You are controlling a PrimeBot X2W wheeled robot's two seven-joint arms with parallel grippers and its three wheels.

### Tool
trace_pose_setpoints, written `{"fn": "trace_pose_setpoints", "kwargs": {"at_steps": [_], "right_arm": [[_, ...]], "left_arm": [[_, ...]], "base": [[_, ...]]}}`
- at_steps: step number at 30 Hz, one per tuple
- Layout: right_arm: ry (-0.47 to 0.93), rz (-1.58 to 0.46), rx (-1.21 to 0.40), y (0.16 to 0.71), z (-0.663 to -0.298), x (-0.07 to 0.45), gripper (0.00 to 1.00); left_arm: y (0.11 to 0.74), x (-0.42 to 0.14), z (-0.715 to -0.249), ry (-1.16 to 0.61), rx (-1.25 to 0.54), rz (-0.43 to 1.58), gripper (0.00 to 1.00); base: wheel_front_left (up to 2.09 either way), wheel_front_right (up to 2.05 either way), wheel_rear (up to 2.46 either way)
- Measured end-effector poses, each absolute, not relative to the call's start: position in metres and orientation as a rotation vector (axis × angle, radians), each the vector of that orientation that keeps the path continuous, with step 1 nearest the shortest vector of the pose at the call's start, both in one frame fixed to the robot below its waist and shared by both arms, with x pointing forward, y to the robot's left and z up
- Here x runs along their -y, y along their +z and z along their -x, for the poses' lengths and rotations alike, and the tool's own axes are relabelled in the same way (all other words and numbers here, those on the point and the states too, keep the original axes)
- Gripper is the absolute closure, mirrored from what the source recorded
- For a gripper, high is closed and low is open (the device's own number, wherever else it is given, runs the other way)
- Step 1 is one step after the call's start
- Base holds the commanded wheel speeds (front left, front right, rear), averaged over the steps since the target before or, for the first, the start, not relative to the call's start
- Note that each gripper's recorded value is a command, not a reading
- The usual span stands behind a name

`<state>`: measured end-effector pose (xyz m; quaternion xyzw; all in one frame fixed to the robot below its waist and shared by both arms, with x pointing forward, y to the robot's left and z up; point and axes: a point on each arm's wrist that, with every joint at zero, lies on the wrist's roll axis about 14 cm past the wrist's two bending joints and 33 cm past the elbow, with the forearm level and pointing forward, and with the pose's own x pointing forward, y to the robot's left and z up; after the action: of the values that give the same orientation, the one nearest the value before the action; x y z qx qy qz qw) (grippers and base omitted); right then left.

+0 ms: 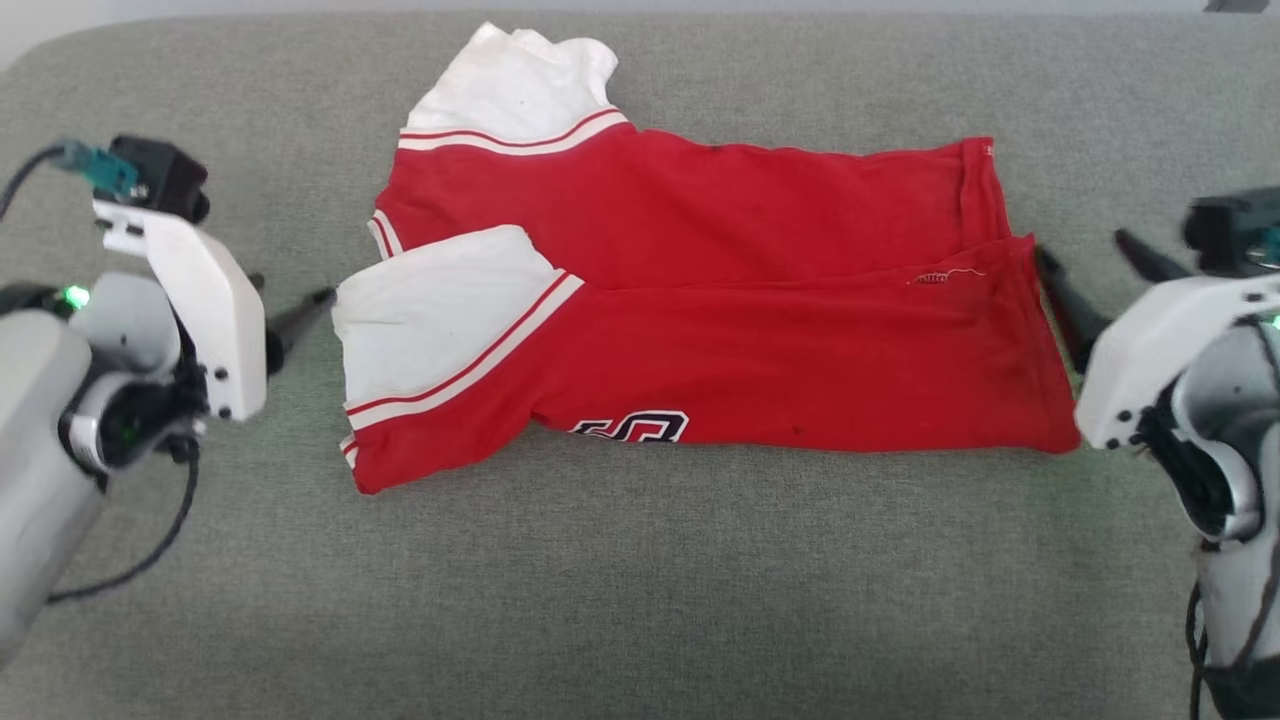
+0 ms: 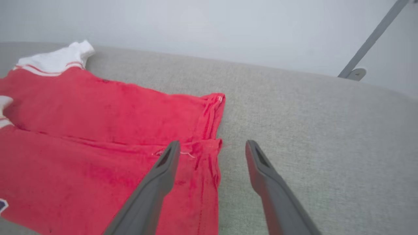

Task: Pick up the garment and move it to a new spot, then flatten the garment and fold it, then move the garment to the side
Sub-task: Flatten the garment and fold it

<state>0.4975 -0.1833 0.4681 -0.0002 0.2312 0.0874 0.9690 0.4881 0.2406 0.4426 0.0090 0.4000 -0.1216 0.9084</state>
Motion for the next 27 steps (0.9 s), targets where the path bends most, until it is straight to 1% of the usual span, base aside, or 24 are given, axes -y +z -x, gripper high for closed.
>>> {"fn": "trace_pose_setpoints", "kwargs": {"at_steps": [6,11,17,22,27], "right_arm": [[0.106,-0.003,-0.262,0.506,-0.494,0.195,0.0],[0.04,-0.005,-0.157,0.525,-0.485,0.207,0.0],[-0.009,-0.017,-0.152,0.523,-0.471,0.217,0.0],[-0.025,-0.031,-0.212,0.506,-0.46,0.219,0.0],[-0.024,-0.054,-0.314,0.483,-0.449,0.218,0.0]], "left_arm": [[0.433,-0.224,-0.45,-0.27,-0.875,0.012,0.0],[0.421,-0.213,-0.424,-0.276,-0.931,0.033,0.0],[0.403,-0.206,-0.413,-0.26,-0.988,0.06,0.0],[0.386,-0.208,-0.412,-0.234,-1.036,0.077,0.0],[0.367,-0.21,-0.415,-0.207,-1.084,0.094,0.0]], "base": [[0.0,0.0,0.0],[0.0,0.0,0.0],[0.0,0.0,0.0],[0.0,0.0,0.0],[0.0,0.0,0.0]]}}
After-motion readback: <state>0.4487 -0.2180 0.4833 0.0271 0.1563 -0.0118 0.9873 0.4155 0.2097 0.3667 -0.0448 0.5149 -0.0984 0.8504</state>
